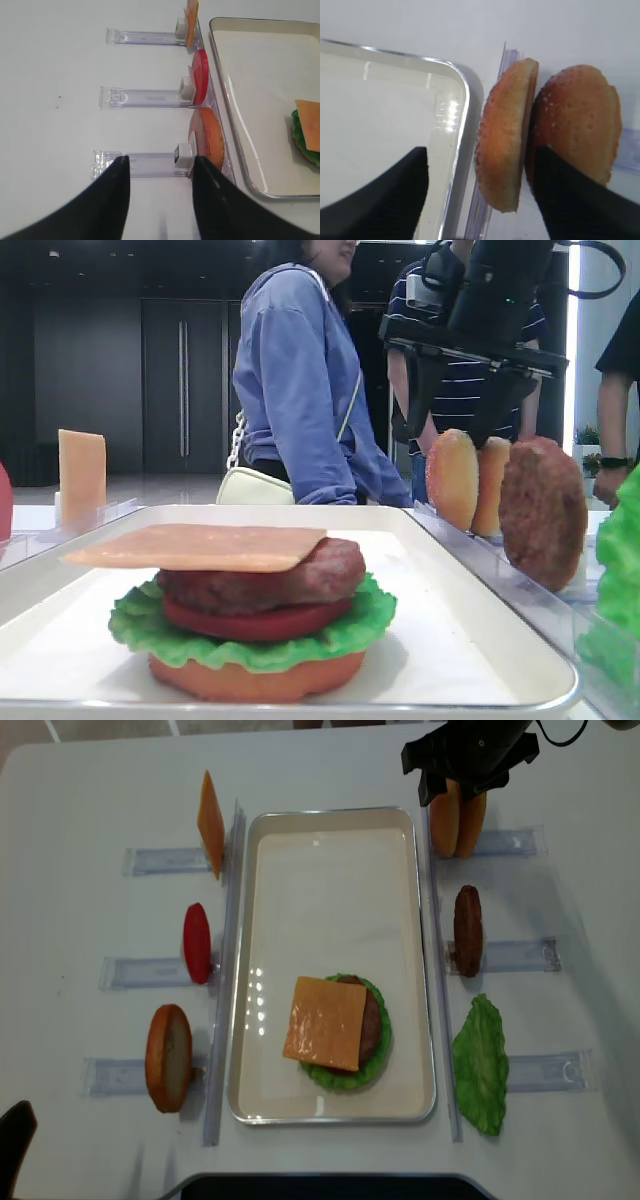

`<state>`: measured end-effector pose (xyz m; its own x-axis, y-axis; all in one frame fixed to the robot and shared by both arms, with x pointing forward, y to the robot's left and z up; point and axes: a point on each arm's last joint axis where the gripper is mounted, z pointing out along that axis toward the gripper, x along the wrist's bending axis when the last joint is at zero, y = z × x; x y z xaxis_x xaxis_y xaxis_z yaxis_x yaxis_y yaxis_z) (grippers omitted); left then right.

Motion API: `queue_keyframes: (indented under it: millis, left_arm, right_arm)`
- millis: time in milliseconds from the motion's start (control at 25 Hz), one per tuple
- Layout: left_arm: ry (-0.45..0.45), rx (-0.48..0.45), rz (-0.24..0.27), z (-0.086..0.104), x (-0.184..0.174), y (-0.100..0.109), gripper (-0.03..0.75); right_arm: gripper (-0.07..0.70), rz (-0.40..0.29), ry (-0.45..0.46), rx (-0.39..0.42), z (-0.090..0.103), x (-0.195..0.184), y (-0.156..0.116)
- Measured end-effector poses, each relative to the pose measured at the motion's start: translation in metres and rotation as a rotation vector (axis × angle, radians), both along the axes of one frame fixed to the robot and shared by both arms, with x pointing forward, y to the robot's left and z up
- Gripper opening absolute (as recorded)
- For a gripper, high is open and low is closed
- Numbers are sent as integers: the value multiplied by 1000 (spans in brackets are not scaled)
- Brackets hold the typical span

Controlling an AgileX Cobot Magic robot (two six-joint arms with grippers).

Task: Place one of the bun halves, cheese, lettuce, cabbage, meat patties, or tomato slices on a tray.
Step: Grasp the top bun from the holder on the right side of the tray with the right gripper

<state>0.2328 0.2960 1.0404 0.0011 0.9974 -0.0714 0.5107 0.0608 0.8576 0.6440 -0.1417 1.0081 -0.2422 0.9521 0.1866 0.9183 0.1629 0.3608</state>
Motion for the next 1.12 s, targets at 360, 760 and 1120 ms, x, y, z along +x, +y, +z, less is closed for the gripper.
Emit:
queue_keyframes:
  millis: [360,760,1120]
  left_arm:
    - [0,0,0,0,0,0,324]
    - [0,0,0,0,0,0,324]
    - [0,0,0,0,0,0,324]
  right_arm:
    - [461,5,23,-7,-12,3,1]
    - [326,10,15,-19,-19,7,1]
    - [230,13,7,-23,-19,8,1]
